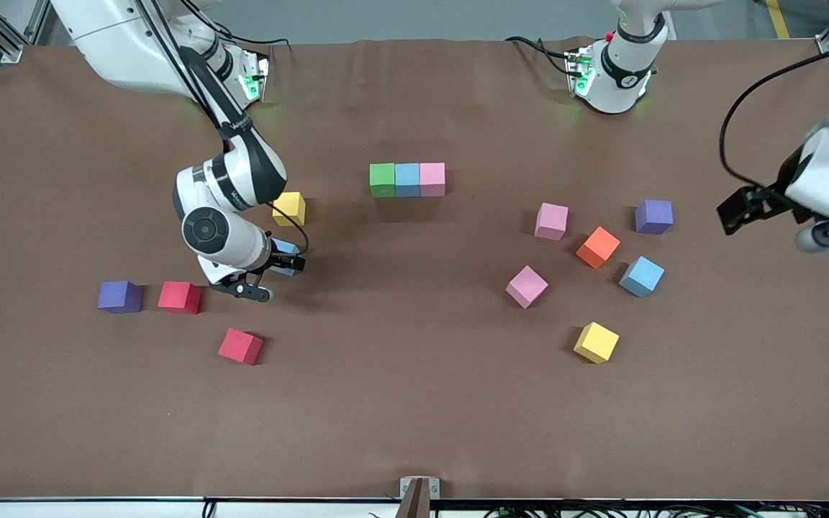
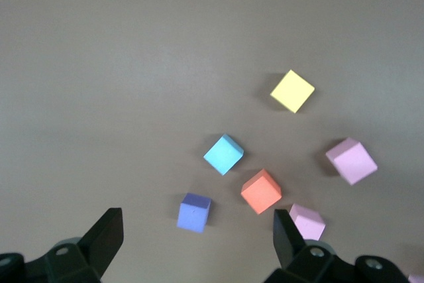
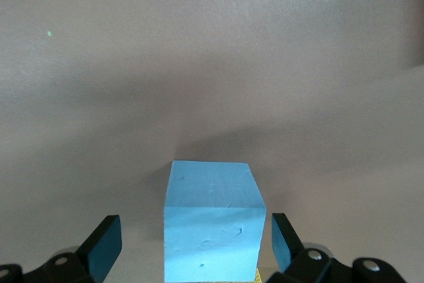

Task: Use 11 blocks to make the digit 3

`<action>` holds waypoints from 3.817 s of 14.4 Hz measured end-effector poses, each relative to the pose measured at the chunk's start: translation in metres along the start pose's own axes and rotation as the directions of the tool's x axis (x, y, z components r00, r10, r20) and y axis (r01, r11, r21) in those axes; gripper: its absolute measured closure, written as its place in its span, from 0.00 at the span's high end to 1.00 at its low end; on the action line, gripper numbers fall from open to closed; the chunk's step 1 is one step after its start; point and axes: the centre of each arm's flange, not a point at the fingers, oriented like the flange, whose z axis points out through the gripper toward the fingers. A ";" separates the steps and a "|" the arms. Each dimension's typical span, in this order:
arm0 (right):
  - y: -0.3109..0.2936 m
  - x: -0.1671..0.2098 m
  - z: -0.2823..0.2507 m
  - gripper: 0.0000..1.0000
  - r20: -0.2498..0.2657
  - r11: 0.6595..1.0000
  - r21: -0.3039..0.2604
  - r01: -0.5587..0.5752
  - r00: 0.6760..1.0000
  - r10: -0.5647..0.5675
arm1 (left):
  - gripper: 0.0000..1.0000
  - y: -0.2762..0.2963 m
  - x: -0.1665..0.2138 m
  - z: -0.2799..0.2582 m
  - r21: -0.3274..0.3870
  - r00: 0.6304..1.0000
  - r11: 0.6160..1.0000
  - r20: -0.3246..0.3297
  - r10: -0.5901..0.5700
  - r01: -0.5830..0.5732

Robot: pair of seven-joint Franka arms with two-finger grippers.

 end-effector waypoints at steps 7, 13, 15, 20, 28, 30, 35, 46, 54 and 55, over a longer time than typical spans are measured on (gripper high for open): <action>0.007 -0.008 0.016 1.00 0.031 1.000 -0.021 0.001 1.000 0.000 | 1.00 -0.027 -0.026 -0.025 -0.085 0.996 0.992 0.001 0.094 -0.093; 0.007 -0.010 0.018 0.92 0.033 1.000 -0.021 0.001 0.999 0.000 | 1.00 -0.022 -0.028 -0.025 -0.085 0.995 0.991 0.000 0.102 -0.102; 0.006 -0.010 0.019 0.89 0.029 1.000 -0.018 0.003 1.000 -0.002 | 1.00 -0.023 -0.029 -0.027 -0.085 0.995 0.991 -0.004 0.102 -0.102; 0.004 -0.011 0.024 0.83 0.033 1.000 -0.018 0.005 0.999 -0.004 | 1.00 -0.023 -0.030 -0.025 -0.085 0.995 0.991 0.002 0.102 -0.101; 0.004 -0.010 0.025 0.62 0.034 1.000 -0.018 0.004 0.999 -0.004 | 1.00 -0.023 -0.030 -0.024 -0.085 0.995 0.992 0.005 0.096 -0.095; -0.002 -0.006 0.017 0.59 0.015 1.000 -0.005 0.009 1.000 -0.009 | 1.00 -0.024 -0.030 -0.025 -0.085 0.996 0.992 0.004 0.092 -0.091; -0.057 -0.012 -0.026 0.59 -0.066 0.995 0.037 0.088 0.994 -0.086 | 1.00 -0.026 -0.030 -0.026 -0.084 0.996 0.993 0.002 0.088 -0.087; -0.180 -0.114 -0.007 0.59 -0.065 0.943 -0.002 0.333 0.941 -0.332 | 1.00 -0.032 -0.029 -0.025 -0.084 0.997 0.994 0.004 0.076 -0.076; -0.192 -0.142 0.002 0.59 0.030 0.945 0.009 0.326 0.945 -0.326 | 1.00 -0.030 -0.029 -0.022 -0.084 0.997 0.993 0.006 0.079 -0.078; -0.194 -0.144 0.003 0.59 0.032 0.945 0.010 0.328 0.944 -0.328 | 1.00 -0.030 -0.029 -0.021 -0.084 0.997 0.993 0.008 0.080 -0.079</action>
